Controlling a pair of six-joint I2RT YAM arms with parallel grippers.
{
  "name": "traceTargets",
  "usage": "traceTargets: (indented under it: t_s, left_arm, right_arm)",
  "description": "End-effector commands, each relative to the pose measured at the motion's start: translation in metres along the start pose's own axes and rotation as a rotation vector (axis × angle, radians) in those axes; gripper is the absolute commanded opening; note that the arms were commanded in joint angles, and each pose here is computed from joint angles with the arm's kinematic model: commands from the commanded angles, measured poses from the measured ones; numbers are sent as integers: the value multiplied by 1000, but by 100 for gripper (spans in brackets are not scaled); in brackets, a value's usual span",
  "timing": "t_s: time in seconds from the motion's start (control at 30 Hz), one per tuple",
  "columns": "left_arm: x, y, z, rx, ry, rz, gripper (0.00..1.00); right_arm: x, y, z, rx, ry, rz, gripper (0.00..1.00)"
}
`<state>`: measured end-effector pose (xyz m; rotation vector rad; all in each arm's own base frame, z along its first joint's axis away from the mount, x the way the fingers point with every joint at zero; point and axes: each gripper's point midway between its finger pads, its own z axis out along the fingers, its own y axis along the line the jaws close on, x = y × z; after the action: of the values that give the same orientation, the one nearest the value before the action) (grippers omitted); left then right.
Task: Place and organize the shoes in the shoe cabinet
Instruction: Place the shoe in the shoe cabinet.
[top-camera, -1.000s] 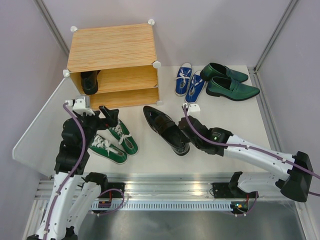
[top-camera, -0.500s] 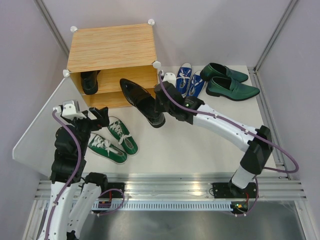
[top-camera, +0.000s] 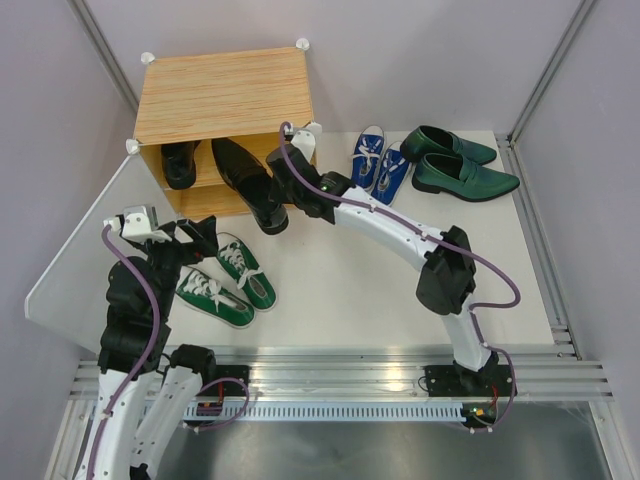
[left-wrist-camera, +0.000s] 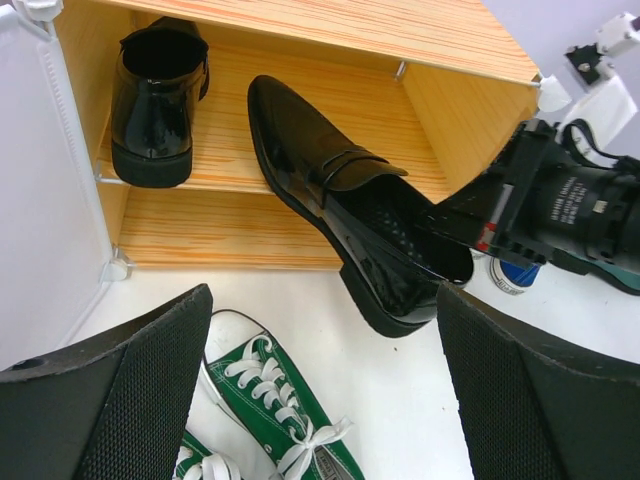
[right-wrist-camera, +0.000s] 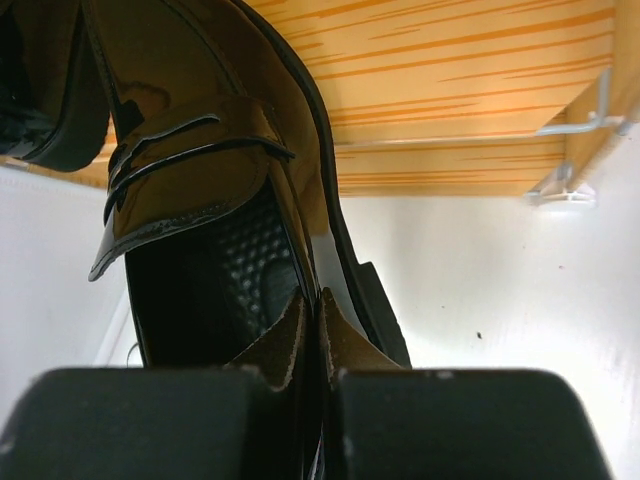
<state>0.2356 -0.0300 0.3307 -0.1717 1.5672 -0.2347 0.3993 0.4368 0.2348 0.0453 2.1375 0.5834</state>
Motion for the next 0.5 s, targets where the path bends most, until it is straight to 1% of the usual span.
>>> traceTargets:
  t_s: [0.0,0.07,0.23,0.47]
  left_arm:
    - [-15,-1,-5,0,-37,32,94]
    - [-14,-2,-4,6,-32,32,94]
    - [-13,-3,-4,11,-26,32,94]
    - [-12,-3,-4,12,-26,29,94]
  right_arm:
    - [-73,46,-18,-127,-185,178,1]
    - [-75,46,-14,-128,-186,205,1]
    - [-94,34,-8,-115,-226,286,1]
    - [-116,25,-5,-115,-279,357,1]
